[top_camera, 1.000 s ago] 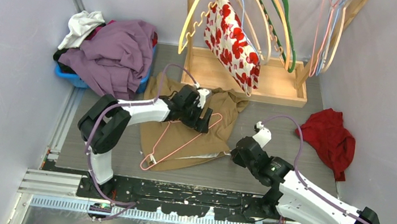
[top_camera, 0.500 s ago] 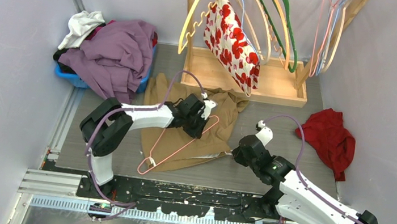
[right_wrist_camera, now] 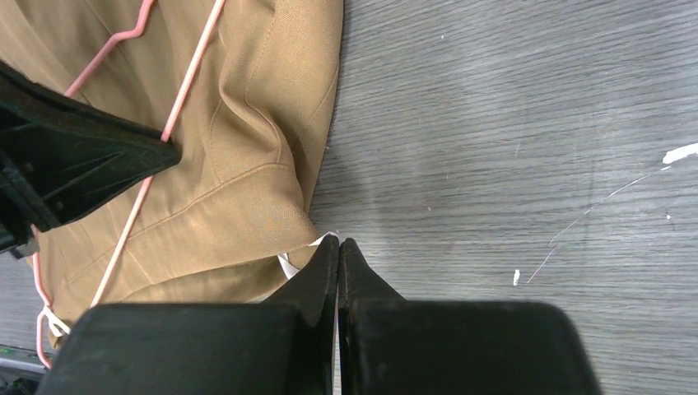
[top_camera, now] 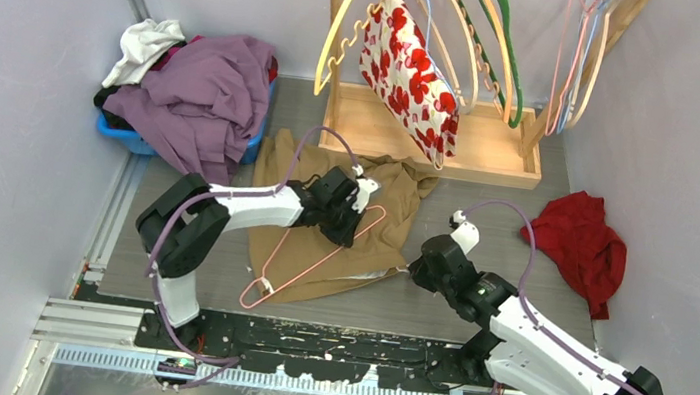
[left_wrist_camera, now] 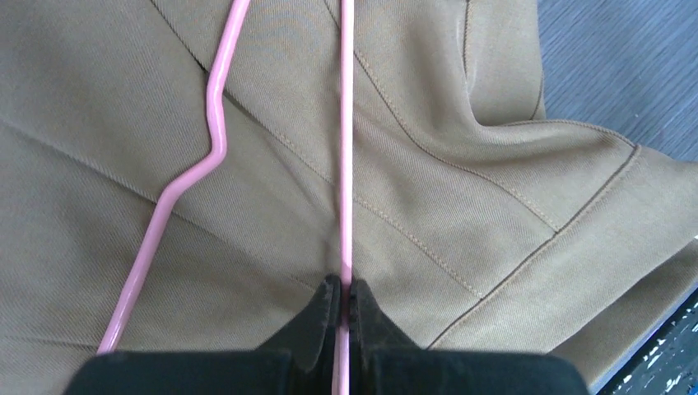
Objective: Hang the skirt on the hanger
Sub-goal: Hang the skirt on the hanger.
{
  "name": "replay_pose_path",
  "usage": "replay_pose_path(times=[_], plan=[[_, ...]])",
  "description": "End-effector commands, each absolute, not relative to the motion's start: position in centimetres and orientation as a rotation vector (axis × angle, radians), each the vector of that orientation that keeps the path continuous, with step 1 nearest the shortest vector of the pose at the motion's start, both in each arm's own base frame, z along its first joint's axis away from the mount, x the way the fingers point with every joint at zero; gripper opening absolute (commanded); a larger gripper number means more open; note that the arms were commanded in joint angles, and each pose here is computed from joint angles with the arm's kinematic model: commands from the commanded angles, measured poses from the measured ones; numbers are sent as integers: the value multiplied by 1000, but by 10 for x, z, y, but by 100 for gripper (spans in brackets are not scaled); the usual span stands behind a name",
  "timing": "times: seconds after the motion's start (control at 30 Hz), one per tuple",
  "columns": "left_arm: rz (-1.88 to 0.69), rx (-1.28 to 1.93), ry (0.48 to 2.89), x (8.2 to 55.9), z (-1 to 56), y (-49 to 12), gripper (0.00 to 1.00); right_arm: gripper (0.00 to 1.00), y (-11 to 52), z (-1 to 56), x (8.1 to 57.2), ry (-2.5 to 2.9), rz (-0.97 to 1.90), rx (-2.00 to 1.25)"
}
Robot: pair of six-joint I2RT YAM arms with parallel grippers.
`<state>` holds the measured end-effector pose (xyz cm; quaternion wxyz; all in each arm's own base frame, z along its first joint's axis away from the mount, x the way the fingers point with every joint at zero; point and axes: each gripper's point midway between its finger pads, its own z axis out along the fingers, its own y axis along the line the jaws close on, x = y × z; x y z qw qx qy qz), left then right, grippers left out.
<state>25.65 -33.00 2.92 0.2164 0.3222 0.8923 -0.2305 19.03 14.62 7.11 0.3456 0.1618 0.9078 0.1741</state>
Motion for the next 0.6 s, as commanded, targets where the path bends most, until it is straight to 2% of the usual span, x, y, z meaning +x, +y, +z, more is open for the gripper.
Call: replay_pose_path(times=[0.0,0.27,0.57], plan=[[-672,897,2362,247,72,-331,2,1,157,97,206,2285,511,409],[-738,936,2310,223,103,-329,2,1,173,110,209,2296,575,364],[-761,1018,2298,183,107,-330,2,1,187,129,216,2301,604,307]])
